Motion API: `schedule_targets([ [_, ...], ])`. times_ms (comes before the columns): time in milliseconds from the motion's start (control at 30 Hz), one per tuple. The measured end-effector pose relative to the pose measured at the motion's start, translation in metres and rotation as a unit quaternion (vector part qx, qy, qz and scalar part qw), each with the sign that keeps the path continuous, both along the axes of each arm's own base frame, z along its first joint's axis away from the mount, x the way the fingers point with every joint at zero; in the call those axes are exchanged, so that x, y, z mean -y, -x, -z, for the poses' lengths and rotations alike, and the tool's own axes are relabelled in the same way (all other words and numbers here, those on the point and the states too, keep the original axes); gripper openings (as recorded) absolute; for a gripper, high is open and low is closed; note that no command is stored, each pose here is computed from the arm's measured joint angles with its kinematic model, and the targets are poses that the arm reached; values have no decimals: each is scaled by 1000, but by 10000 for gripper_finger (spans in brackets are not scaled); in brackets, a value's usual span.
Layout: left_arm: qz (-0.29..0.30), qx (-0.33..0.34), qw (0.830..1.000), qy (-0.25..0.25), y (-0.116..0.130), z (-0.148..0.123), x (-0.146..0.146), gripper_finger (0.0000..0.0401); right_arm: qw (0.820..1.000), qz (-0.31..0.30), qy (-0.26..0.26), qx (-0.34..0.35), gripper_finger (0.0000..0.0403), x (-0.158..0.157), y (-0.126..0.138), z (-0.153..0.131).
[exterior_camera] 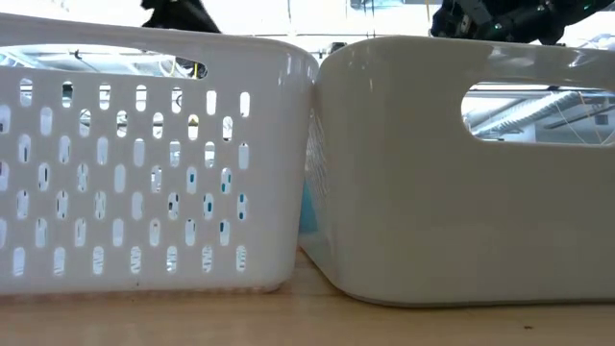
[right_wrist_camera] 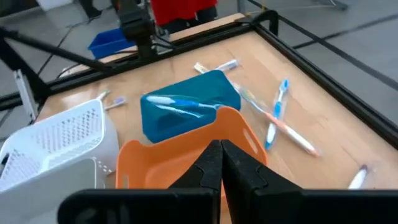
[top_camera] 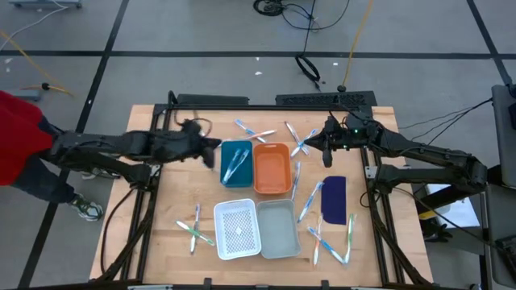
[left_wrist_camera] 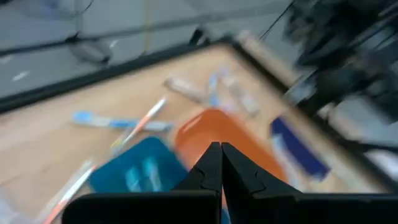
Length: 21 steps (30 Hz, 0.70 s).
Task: Pick & Place Toothbrushes
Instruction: Put the blue toothbrush into the blue bin
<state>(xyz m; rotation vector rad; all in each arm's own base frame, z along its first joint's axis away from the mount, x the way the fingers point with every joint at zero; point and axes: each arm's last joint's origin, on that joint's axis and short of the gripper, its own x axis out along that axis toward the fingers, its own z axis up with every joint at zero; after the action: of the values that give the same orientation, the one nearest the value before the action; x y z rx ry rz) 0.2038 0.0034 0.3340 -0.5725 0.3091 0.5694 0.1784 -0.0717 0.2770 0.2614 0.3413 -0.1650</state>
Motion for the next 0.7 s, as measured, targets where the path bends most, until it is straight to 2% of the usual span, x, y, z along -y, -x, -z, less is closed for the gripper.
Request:
schedule_targets([
  [100, 17, 45, 999, -21, 16, 9, 1, 1, 1000, 26, -13, -2, 0, 5, 0, 1],
  [333, 46, 70, 995, -54, 48, 32, 3, 1, 996, 58, -60, -29, 15, 17, -11, 0],
  [567, 59, 80, 993, -71, 71, 50, 4, 2, 981, 125, -70, -132, 19, 33, -31, -11],
  [700, 61, 87, 992, -75, 83, 61, 3, 1, 963, 167, -108, -180, 19, 43, -40, -16],
])
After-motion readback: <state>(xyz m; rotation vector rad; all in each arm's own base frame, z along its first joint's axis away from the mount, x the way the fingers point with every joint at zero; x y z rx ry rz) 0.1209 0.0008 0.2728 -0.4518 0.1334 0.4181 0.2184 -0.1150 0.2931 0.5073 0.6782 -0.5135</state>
